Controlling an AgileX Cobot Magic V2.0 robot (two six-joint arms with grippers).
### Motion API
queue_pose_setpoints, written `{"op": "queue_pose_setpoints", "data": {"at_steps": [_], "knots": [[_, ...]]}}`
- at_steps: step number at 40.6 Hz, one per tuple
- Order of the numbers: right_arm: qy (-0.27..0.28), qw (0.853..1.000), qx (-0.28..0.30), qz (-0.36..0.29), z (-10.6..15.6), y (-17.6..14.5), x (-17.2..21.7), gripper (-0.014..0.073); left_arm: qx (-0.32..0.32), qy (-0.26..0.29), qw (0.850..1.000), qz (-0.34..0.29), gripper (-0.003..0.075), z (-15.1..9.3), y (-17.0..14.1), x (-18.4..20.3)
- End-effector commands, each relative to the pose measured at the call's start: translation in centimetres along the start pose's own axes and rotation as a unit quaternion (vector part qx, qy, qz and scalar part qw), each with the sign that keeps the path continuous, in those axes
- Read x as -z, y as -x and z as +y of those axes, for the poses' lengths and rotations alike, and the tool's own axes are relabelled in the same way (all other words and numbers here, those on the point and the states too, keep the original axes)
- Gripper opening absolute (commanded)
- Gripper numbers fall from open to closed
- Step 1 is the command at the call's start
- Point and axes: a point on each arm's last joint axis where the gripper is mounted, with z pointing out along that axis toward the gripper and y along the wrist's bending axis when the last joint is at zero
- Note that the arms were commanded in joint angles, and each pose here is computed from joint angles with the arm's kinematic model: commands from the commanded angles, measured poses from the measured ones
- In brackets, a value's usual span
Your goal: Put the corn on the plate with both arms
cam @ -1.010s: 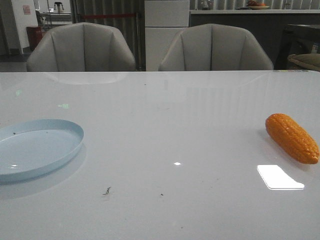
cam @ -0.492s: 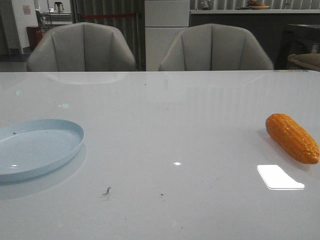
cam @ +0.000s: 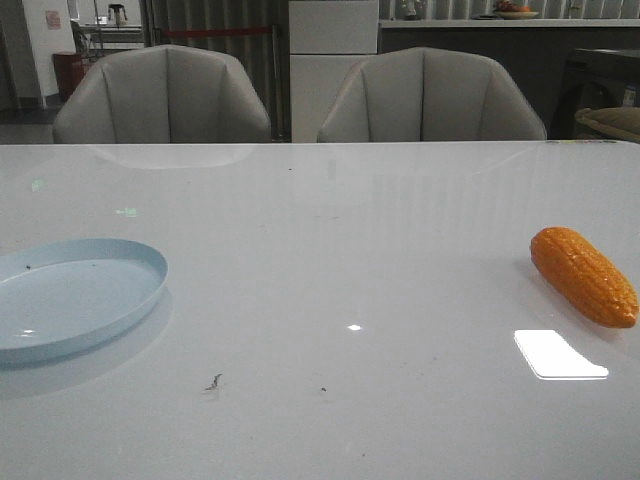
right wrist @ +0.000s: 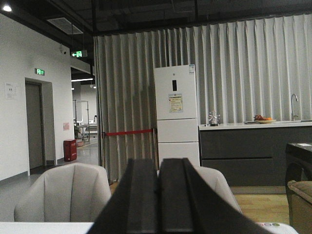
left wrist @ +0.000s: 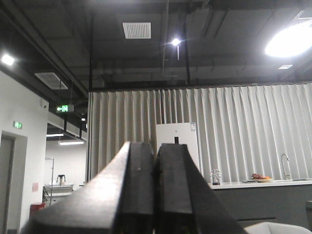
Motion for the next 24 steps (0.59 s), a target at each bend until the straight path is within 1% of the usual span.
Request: {"op": "queue_pose_setpoints", "data": {"at_steps": [1,3,6,11,16,19,24], "knots": [[-0.001,1.0,-0.001,-0.019,0.3,2.8,-3.1,0.0029,0.0,-0.001,1.0,-0.008,0.009,0.0,2.1,-3.2],[-0.004,1.0,-0.001,-0.007,0.3,2.8,-4.6,0.0029,0.0,-0.002,1.0,0.003,0.009,0.1,2.3,-4.7],[-0.009,1.0,-0.001,0.015,0.1,1.9,-6.6,0.0029,0.002,-0.002,1.0,0.03,0.009,0.1,1.5,-6.6],[-0.019,0.996,0.0,0.089,-0.3,-1.1,-9.7,0.0029,0.003,-0.004,0.996,0.085,0.009,0.0,-1.2,-9.3],[-0.028,0.986,-0.001,0.166,-0.7,-4.2,-11.7,0.0029,0.003,-0.005,0.989,0.145,0.009,-0.1,-4.3,-11.2],[-0.033,0.975,-0.004,0.22,-0.9,-6.1,-12.4,0.0029,0.004,-0.005,0.984,0.176,0.009,-0.1,-6.0,-12.0],[-0.036,0.963,-0.005,0.267,-1.0,-7.6,-12.8,0.0029,0.008,-0.005,0.976,0.216,0.009,-0.2,-8.2,-12.9]]}}
